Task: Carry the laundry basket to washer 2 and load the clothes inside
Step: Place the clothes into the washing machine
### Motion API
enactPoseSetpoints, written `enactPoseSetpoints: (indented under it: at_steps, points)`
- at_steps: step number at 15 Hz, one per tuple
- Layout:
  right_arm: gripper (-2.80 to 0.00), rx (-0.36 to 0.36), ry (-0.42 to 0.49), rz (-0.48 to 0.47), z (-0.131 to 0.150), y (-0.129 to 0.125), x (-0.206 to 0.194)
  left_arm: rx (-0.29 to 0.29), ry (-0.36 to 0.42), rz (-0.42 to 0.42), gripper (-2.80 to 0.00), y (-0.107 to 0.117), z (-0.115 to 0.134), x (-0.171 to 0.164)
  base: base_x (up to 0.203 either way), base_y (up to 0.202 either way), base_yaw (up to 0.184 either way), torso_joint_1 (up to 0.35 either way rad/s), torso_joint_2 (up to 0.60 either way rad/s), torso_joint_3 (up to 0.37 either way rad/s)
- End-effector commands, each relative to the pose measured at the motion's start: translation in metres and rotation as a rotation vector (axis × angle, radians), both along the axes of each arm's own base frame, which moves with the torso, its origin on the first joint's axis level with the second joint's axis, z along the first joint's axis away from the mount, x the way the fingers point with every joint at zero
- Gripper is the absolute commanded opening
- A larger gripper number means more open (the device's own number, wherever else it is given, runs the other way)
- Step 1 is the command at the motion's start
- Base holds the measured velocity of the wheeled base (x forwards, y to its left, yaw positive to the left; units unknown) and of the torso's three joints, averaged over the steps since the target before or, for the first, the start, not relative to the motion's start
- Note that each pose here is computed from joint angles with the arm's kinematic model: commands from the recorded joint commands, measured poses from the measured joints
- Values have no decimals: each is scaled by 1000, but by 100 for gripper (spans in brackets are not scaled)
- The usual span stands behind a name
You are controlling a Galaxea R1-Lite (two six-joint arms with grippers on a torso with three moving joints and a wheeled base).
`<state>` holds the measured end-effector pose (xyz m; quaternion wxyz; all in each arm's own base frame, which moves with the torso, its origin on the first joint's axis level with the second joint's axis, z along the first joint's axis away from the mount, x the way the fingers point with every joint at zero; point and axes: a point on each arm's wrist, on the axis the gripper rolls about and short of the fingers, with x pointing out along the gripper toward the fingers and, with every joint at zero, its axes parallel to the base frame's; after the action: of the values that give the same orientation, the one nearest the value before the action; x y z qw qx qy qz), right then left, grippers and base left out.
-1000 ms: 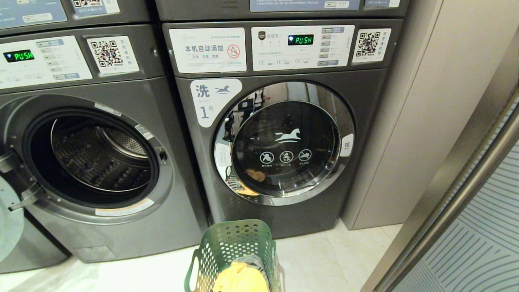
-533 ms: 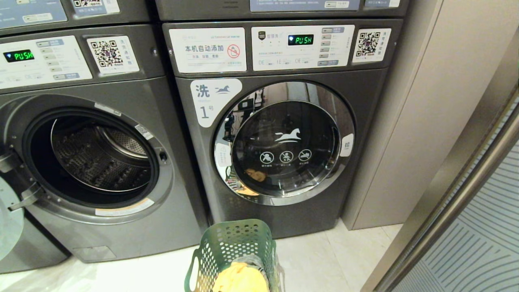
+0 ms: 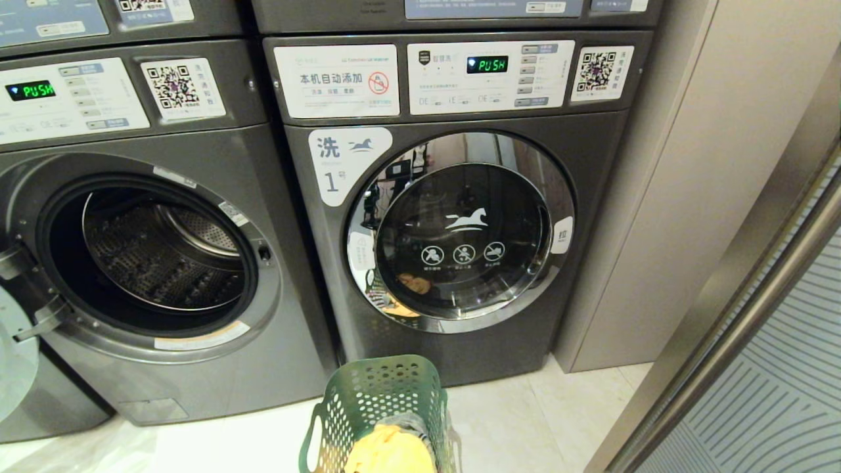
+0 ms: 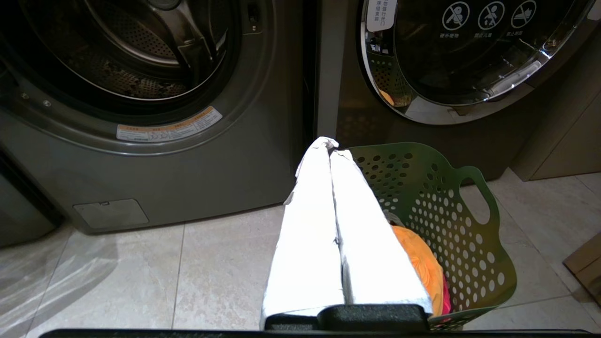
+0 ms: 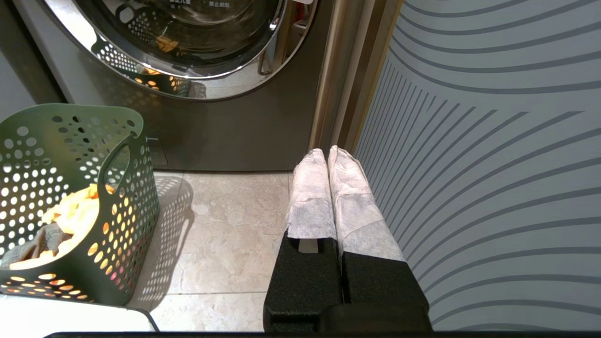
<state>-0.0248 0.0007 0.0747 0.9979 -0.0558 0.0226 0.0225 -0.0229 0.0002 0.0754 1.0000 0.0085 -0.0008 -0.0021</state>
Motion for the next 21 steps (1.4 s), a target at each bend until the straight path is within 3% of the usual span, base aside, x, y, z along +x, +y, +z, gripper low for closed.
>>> enactPoseSetpoints:
  at_steps: [1,12,21]
  points:
    - [-280,-1,1,1,0,0,0,-2,0,0,-280,0,0,0,0,0,0,0,0,0]
    - [-280,-9,2,1,0,0,0,1,0,-5,-280,0,0,0,0,0,7,1,0,0]
    - [-280,-1,3,1,0,0,0,-5,0,0,-280,0,0,0,2,-6,156,1,1,2]
